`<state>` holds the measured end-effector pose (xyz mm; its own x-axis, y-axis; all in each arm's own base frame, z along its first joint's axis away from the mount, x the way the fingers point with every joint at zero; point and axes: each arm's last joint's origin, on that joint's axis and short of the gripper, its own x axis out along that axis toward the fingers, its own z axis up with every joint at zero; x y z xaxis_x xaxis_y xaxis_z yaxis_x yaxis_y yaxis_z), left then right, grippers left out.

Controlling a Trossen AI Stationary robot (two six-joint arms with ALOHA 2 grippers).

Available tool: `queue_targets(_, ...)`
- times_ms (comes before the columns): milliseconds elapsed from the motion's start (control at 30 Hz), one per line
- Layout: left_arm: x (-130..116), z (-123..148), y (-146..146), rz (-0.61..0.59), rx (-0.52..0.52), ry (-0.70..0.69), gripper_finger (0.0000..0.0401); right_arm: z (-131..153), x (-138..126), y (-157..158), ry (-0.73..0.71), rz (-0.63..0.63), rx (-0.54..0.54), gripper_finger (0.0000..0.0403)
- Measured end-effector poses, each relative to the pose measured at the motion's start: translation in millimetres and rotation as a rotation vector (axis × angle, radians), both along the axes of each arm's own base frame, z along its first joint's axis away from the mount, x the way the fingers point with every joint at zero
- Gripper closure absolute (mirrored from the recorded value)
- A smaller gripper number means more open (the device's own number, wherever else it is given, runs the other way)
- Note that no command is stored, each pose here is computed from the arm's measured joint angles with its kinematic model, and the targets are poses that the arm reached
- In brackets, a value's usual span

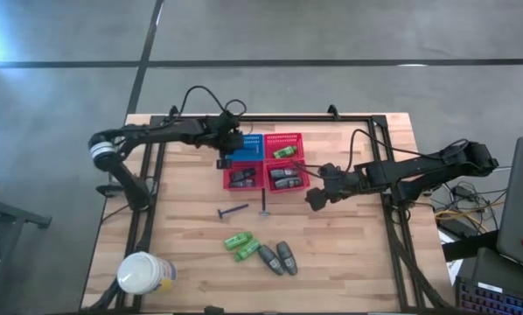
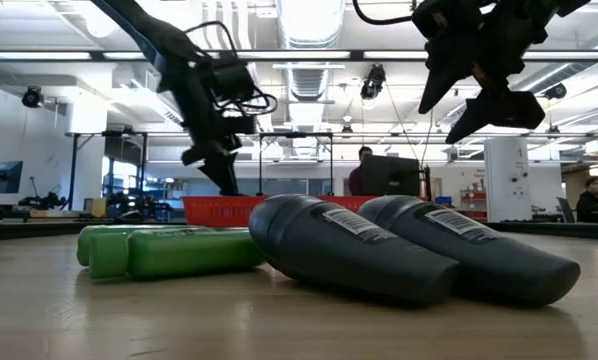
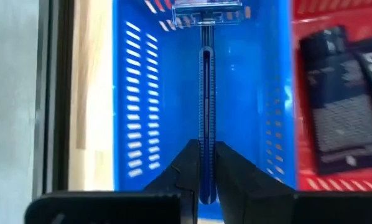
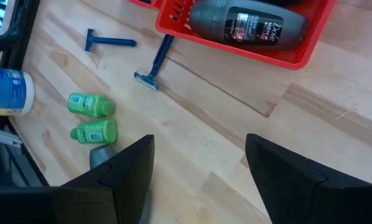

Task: Pick & Place Travel size toiletries
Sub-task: Put the razor into the blue bin

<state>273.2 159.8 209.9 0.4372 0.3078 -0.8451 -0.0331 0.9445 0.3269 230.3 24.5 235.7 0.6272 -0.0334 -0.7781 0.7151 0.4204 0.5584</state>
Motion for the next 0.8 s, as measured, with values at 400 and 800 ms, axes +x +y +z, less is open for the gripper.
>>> queue_targets(400, 12.9, -13.4, 20.1, -0.021, 0.013, 0.062, 0.0351, 1.8, 2.0, -0.4, -0.031, -0.045, 0.007, 0.0128)
queue_targets(800, -2.8, 20.4, 8.1, 0.062, -0.022, 0.056, 0.0194, 1.5, 1.7, -0.5, -0.025, -0.026, -0.009, 0.0086)
